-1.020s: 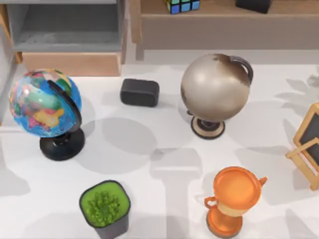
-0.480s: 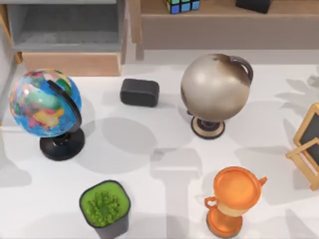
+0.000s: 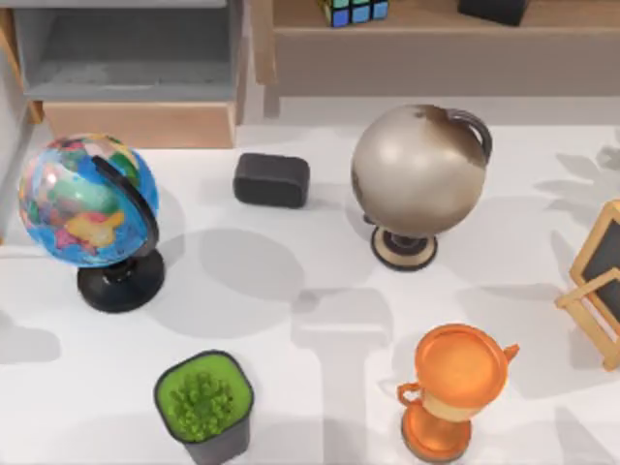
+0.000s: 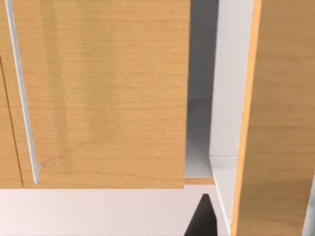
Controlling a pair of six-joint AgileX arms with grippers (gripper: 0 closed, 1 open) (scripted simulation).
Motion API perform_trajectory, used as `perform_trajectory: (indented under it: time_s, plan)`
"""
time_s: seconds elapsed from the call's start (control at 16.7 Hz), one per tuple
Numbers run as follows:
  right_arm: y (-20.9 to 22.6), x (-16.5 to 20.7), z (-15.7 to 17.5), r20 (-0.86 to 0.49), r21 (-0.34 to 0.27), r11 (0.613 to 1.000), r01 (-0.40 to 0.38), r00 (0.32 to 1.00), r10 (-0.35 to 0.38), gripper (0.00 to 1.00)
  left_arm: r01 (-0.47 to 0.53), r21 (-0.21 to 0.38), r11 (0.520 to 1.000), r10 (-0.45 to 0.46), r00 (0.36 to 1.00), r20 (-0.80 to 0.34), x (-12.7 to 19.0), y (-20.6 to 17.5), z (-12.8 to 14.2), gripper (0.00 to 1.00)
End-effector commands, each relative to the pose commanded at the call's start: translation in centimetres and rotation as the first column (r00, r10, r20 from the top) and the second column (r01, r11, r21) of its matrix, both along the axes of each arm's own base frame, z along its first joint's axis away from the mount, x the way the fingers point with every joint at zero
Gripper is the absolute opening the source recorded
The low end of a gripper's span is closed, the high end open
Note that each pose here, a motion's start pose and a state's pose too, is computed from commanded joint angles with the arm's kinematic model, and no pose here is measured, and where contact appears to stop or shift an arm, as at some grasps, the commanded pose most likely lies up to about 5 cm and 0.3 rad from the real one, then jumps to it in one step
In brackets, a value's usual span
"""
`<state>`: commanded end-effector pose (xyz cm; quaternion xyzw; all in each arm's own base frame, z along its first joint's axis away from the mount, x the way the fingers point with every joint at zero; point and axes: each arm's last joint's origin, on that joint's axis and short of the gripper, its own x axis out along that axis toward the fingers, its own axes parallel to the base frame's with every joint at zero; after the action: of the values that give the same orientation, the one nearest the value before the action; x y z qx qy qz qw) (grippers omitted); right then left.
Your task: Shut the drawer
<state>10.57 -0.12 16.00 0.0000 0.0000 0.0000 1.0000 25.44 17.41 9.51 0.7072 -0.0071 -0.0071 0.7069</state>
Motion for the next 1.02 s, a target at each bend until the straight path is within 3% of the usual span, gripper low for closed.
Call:
perform_trajectory:
  time_s: [0.18,0.24,0.78,1.02]
  plan:
    - [0.0,0.0,0.0,0.0,0.0,1.0,0.0,1.0,0.0,1.0,0.0,0.0,1.0,0.0,1.0,0.0,0.0,0.0,0.0,0.02]
    - [0.0,0.0,0.0,0.0,0.0,1.0,0.0,1.0,0.0,1.0,0.0,0.0,1.0,0.0,1.0,0.0,0.0,0.0,0.0,0.0]
    - [0.0,0.0,0.0,0.0,0.0,1.0,0.0,1.0,0.0,1.0,-0.003,-0.016,1.0,0.003,1.0,-0.016,0.0,0.1,-0.4,0.0]
    - [0.0,0.0,0.0,0.0,0.0,1.0,0.0,1.0,0.0,1.0,-0.008,-0.02,1.0,0.008,1.0,-0.018,2.4,0.2,-0.5,0.0]
